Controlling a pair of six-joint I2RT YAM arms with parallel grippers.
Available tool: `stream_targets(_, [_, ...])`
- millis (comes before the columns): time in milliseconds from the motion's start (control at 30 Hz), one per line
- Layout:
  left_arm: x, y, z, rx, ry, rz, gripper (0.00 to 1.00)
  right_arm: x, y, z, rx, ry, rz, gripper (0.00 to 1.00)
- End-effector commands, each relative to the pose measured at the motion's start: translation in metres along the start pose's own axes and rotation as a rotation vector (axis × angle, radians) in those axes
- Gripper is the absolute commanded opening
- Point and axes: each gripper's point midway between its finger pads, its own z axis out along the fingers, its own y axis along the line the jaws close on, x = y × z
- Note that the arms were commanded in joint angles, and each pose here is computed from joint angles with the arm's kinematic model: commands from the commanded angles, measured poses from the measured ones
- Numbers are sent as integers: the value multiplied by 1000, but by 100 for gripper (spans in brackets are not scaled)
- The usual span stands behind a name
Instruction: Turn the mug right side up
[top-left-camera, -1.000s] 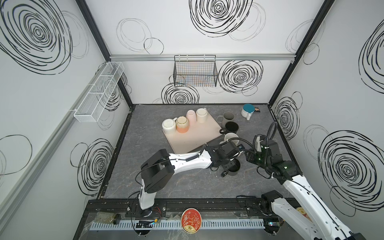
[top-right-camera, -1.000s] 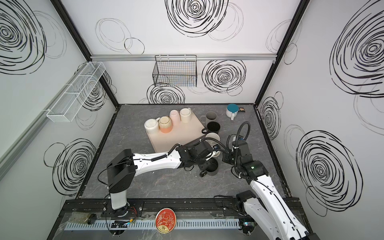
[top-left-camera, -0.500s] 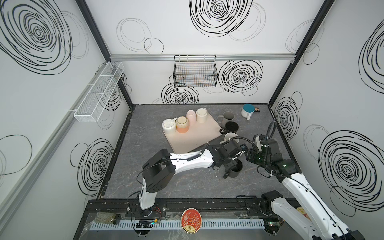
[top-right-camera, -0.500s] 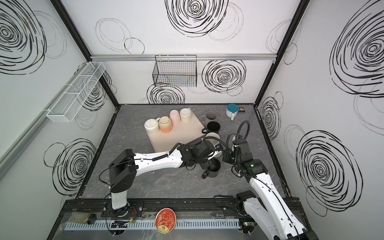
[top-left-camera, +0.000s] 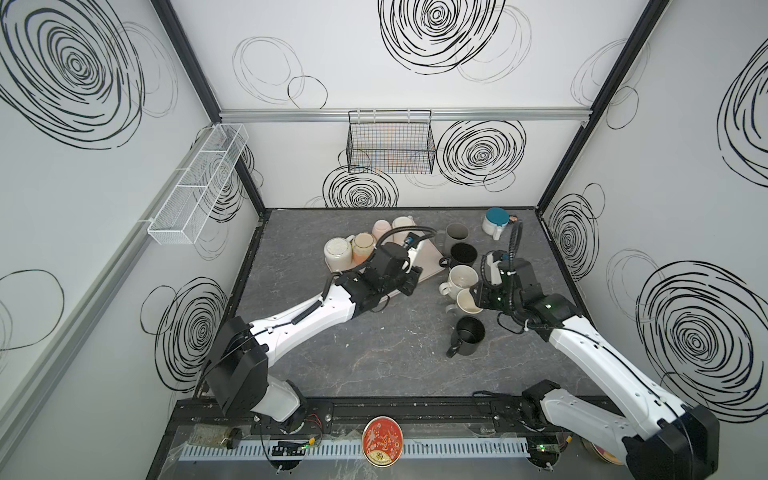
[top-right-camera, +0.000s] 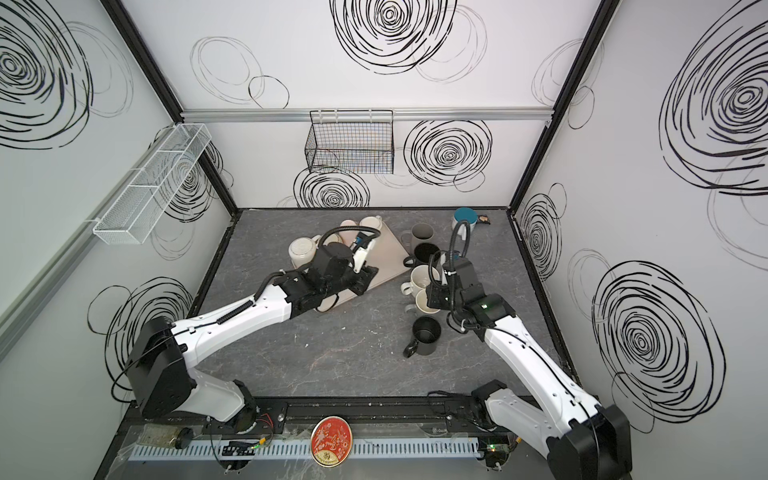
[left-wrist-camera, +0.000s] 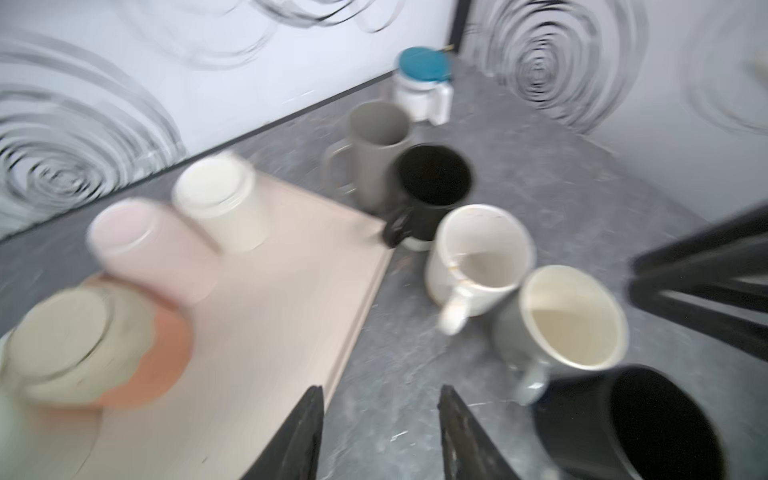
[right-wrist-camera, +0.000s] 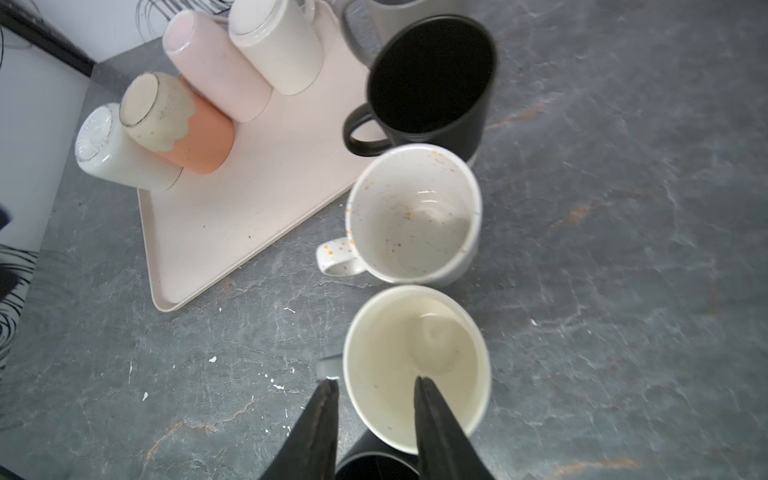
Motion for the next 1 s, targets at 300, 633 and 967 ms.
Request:
stream_targets(300, [124, 180, 9, -588, 288, -494, 53, -50, 89, 72, -92, -21, -153, 38])
stream_targets(633, [159, 221, 43, -648, 386, -574, 46, -39, 118, 118, -138, 112, -172, 39])
stream_targets(967, [186, 257, 8, -779, 411, -659, 9, -40, 109, 137, -96, 180, -168, 39])
